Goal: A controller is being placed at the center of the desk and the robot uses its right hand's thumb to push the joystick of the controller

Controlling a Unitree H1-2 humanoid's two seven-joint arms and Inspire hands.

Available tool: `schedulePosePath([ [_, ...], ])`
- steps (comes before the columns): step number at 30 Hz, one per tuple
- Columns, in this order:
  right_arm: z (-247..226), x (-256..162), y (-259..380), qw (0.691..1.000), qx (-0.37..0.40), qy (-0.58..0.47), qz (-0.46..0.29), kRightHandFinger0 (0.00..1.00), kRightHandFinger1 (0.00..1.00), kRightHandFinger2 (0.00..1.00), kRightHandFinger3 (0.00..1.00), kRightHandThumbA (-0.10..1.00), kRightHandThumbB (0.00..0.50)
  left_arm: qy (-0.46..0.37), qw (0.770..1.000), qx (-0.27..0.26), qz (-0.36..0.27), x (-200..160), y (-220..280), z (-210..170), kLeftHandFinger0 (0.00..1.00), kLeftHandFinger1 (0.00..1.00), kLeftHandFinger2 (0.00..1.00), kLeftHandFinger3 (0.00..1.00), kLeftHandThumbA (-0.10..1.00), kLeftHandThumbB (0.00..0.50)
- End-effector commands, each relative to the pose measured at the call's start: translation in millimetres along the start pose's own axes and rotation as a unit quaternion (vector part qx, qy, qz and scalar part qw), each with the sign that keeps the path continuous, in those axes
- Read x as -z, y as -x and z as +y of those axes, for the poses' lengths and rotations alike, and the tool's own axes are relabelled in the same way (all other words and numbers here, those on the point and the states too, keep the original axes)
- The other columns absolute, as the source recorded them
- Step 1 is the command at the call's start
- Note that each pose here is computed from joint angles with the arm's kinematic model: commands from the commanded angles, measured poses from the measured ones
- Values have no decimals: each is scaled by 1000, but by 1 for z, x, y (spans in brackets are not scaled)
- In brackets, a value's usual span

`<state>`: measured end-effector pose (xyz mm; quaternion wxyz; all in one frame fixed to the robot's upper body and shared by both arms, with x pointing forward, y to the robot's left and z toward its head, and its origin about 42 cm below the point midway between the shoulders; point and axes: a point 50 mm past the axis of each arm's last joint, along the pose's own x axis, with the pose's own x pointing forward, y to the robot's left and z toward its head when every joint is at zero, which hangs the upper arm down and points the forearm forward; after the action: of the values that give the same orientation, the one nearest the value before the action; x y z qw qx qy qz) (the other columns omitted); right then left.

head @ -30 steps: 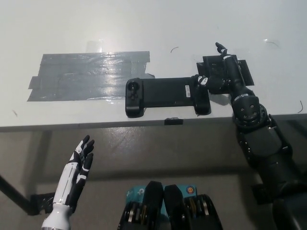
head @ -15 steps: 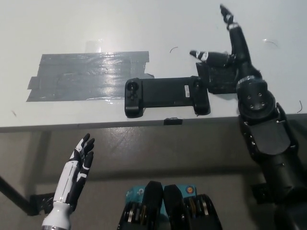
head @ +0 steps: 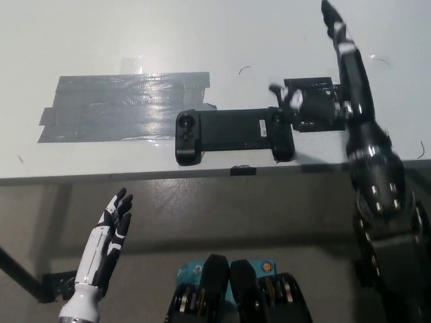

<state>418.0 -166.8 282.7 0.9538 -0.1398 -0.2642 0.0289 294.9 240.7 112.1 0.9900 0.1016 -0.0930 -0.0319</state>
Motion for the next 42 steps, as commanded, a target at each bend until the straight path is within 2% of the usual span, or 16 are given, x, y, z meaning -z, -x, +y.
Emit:
schedulePosePath([
  [1,-2,-34,50,998,-44,-16,-47,1000,1000,1000,1000,1000,307,-8,999,7,-38,-14,-8,3,1000,1000,1000,1000,935,98],
  [5,-1,-1,90,999,-53,-10,1,1000,1000,1000,1000,1000,273,-11,999,7,-31,-12,-6,3,1000,1000,1000,1000,935,99],
  [7,1,15,105,998,-48,8,30,1000,1000,1000,1000,1000,286,-9,999,11,-30,-11,-4,2,1000,1000,1000,1000,952,105],
  [9,3,28,117,998,-51,6,47,1000,1000,1000,1000,1000,259,-8,999,10,-31,-10,-3,1,1000,1000,1000,1000,950,104],
  [14,7,64,139,992,-67,-19,103,1000,1000,1000,1000,1000,274,-3,1000,12,-28,-9,-2,-2,1000,1000,1000,1000,950,111],
  [17,11,80,152,989,-79,-18,127,1000,1000,1000,1000,1000,237,-4,1000,13,-28,-8,0,-1,1000,1000,1000,1000,944,105],
  [21,10,91,164,985,-84,-15,152,1000,1000,1000,1000,1000,268,-3,999,15,-29,-8,-1,-3,1000,1000,1000,1000,917,87],
  [23,11,96,167,983,-90,-23,158,1000,1000,1000,1000,1000,282,-4,1000,13,-27,-7,-1,-2,1000,1000,1000,1000,920,103],
  [26,13,97,166,983,-95,-26,158,1000,1000,1000,1000,1000,274,-7,1000,11,-29,-7,-2,-2,1000,1000,1000,1000,929,107],
  [30,15,99,168,982,-99,-35,159,1000,1000,1000,1000,1000,270,-4,999,13,-32,-9,-1,-2,1000,1000,1000,1000,915,85],
  [42,18,99,163,981,-106,-33,158,1000,1000,1000,1000,1000,269,-8,999,12,-34,-10,-3,-1,1000,1000,1000,1000,926,88],
])
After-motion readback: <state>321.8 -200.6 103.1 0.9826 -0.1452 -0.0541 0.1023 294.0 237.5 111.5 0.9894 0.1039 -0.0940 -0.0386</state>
